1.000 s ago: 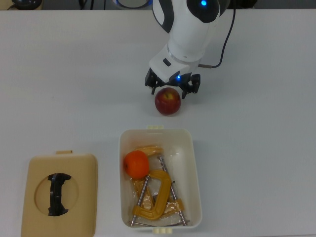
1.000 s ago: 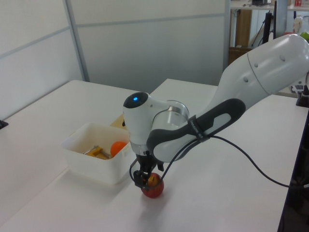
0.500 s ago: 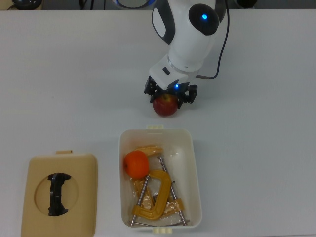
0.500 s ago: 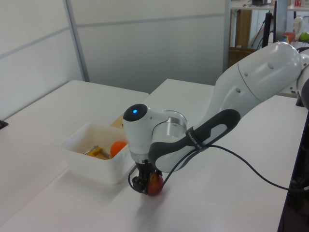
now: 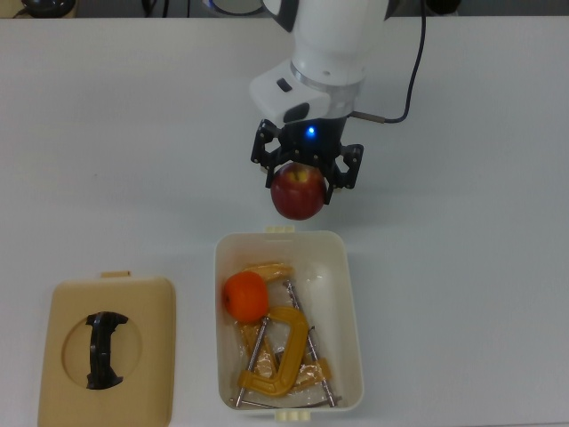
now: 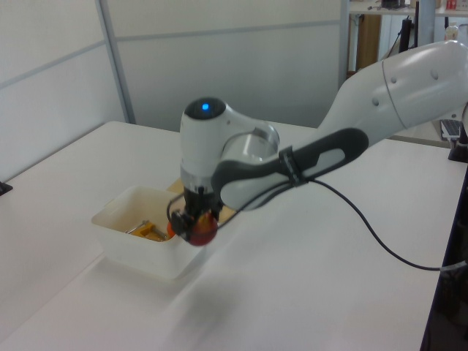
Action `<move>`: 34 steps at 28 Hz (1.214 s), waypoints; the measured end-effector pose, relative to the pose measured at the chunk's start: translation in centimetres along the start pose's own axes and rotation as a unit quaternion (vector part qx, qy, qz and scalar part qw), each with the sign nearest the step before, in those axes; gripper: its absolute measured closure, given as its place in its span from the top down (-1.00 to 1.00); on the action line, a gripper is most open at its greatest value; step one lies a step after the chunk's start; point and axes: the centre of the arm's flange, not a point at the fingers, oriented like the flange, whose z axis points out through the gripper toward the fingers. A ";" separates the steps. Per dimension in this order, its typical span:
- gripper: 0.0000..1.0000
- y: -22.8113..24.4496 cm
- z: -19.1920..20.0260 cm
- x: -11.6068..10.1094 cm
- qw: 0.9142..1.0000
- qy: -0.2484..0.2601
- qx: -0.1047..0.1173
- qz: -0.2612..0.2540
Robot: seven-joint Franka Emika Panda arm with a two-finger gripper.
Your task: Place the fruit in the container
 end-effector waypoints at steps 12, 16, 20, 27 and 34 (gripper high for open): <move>0.81 2.0 -1.3 5.0 0.987 0.066 0.039 0.138; 0.81 1.6 1.3 5.5 0.980 0.087 0.028 0.176; 1.00 1.1 2.3 6.0 0.974 0.096 0.024 0.203; 1.00 1.1 1.0 6.8 0.973 0.107 0.030 0.202; 1.00 4.5 0.8 6.5 0.994 0.024 -0.002 0.107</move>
